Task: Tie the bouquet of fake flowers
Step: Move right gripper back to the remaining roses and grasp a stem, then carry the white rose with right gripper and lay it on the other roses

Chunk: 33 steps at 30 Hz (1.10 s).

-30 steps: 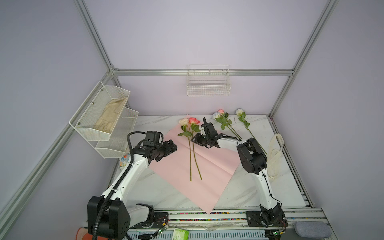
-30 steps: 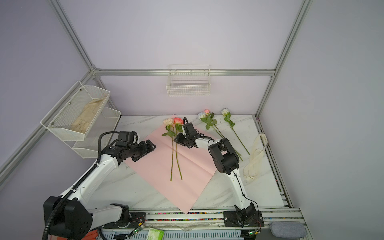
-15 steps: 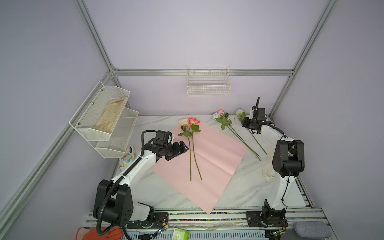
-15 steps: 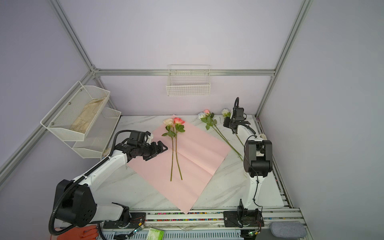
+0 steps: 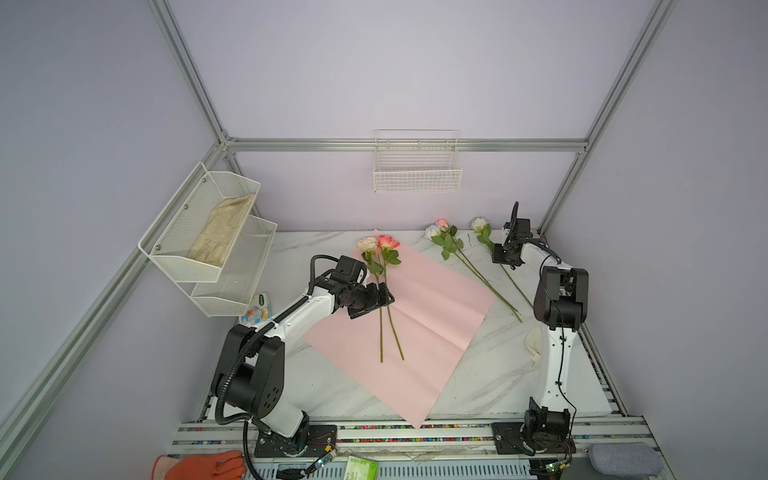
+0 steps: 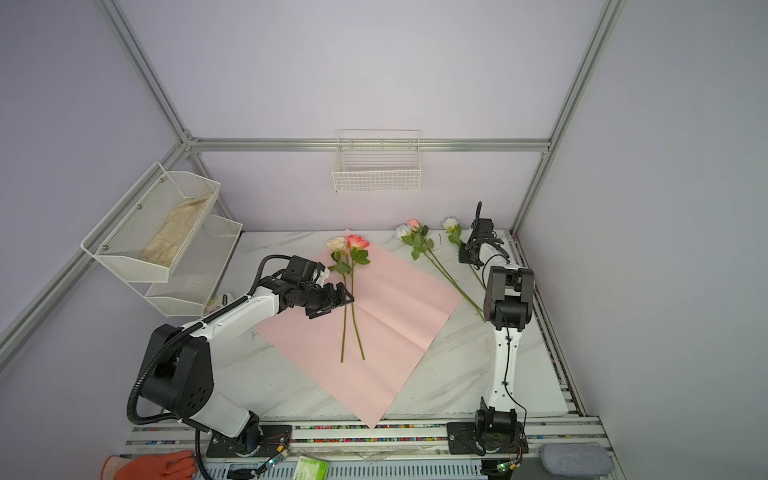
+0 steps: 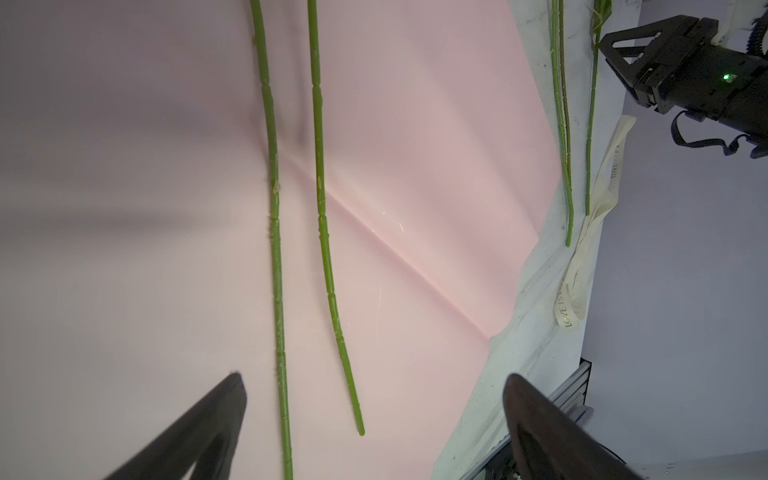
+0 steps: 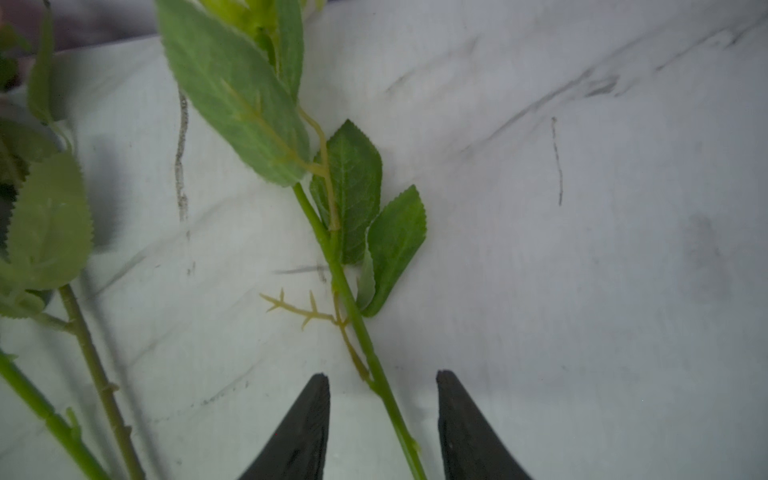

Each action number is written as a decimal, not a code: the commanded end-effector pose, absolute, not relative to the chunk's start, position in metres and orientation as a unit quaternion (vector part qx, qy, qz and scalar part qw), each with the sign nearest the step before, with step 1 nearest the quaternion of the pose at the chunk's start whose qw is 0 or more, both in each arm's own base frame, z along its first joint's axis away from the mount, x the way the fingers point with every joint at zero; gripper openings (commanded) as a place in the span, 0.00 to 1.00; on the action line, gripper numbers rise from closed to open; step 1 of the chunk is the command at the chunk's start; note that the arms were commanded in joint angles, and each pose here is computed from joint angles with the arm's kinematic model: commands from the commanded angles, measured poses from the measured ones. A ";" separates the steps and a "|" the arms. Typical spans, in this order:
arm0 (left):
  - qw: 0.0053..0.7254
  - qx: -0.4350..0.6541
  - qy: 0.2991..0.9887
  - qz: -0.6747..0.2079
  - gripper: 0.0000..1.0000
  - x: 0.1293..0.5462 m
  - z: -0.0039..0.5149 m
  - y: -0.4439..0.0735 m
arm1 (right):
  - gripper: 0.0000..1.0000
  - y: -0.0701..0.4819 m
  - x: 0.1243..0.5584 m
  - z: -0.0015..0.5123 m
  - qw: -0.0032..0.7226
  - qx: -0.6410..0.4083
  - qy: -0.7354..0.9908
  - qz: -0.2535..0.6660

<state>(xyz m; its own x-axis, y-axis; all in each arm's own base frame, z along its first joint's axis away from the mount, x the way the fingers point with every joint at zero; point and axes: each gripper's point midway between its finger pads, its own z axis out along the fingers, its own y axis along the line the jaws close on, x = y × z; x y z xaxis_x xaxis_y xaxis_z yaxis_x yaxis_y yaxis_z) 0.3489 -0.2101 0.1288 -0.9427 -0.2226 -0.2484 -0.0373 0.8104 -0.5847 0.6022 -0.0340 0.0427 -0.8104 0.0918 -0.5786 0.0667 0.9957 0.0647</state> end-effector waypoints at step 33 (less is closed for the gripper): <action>0.283 -0.194 0.912 -0.226 0.98 0.336 0.187 -0.103 | 0.00 0.189 0.507 0.164 0.332 -0.003 0.905 0.267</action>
